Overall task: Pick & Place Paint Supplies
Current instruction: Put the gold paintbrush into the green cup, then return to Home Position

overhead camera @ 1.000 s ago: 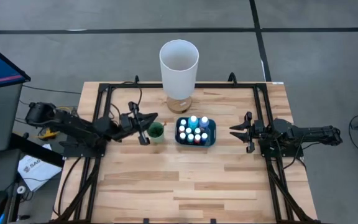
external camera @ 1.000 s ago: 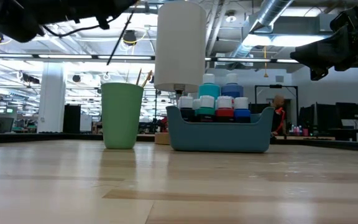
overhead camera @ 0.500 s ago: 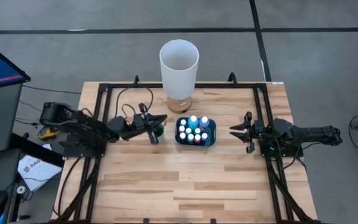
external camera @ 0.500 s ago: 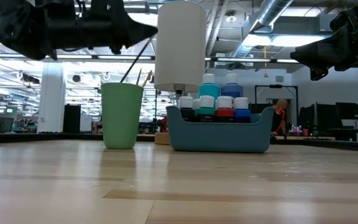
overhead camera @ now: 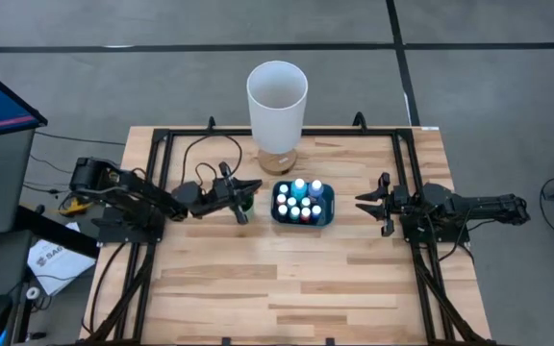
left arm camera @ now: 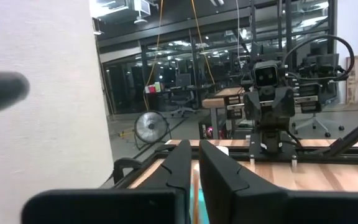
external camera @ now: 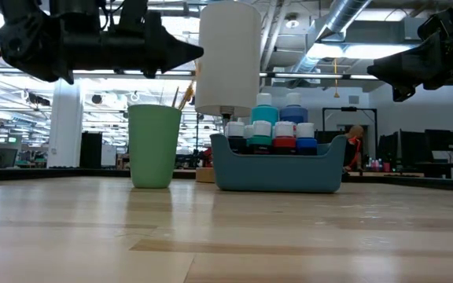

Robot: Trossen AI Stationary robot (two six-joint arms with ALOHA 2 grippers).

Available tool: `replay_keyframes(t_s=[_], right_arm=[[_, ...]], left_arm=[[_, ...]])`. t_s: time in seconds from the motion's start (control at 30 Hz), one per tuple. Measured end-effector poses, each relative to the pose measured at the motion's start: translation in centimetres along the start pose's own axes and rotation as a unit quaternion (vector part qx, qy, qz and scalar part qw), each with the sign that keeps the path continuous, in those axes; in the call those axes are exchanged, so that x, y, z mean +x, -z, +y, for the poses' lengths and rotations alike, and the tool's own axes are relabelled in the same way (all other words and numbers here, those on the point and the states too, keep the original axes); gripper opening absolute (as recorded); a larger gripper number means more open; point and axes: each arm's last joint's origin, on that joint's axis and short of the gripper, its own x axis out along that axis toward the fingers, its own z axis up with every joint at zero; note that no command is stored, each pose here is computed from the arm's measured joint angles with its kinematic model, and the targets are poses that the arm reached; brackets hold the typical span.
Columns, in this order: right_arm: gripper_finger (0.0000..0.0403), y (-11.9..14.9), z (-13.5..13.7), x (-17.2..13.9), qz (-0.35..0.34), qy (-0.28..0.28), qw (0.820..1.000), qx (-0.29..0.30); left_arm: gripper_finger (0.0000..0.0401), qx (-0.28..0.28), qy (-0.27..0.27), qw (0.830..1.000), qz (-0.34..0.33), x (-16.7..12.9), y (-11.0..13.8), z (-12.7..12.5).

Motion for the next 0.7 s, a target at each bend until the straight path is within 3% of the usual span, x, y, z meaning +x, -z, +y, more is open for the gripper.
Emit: replay_keyframes(t_s=[0.3,0.47,0.6,0.7], right_arm=[[0.0098,0.0,0.0,0.0,0.000,0.000,1.000,0.000],[0.0098,0.0,0.0,0.0,0.000,0.000,1.000,0.000],[0.0098,0.0,0.0,0.0,0.000,0.000,1.000,0.000],[0.0098,0.0,0.0,0.0,0.000,0.000,1.000,0.000]], left_arm=[[0.0099,-0.010,0.002,1.000,-0.012,-0.5,-0.9,-0.8],[0.0132,-0.086,0.014,0.994,-0.066,-1.8,-4.1,-1.3],[0.0131,-0.143,0.081,0.982,-0.091,-3.3,-6.8,-1.7],[0.0110,-0.162,0.143,0.971,-0.104,-4.7,-8.6,-1.5]])
